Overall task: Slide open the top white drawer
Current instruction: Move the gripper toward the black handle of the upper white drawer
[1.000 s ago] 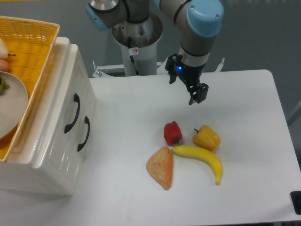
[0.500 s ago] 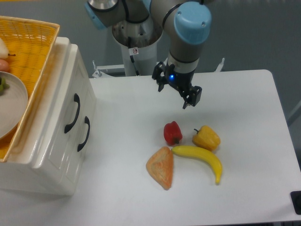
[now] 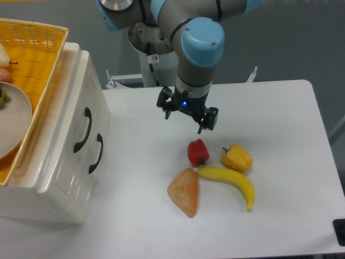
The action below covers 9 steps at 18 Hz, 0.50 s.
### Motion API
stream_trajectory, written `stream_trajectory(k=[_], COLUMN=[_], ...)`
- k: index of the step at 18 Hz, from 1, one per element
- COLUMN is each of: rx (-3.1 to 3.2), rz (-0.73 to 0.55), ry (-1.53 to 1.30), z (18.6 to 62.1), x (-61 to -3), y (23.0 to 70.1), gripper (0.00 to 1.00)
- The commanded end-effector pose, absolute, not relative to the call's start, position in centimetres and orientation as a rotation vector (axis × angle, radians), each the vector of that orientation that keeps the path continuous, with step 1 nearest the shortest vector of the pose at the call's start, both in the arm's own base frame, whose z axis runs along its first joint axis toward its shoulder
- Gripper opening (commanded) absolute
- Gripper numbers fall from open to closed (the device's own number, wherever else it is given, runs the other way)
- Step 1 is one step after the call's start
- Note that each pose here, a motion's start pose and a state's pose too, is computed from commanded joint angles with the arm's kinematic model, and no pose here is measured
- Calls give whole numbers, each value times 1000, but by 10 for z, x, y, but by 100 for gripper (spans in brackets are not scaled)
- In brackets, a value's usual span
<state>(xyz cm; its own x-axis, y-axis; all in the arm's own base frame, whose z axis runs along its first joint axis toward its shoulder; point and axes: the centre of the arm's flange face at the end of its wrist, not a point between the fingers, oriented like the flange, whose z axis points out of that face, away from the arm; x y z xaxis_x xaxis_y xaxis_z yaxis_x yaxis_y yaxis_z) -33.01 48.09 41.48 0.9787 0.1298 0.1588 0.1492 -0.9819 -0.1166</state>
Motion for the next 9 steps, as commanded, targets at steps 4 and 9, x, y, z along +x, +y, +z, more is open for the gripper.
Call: stream_trajectory(k=[4, 9], rx=[-2947, -2995], rz=[-312, -303], ry=[-353, -420], z=[421, 420], x=[-304, -285], y=[496, 502], gripper=[100, 100])
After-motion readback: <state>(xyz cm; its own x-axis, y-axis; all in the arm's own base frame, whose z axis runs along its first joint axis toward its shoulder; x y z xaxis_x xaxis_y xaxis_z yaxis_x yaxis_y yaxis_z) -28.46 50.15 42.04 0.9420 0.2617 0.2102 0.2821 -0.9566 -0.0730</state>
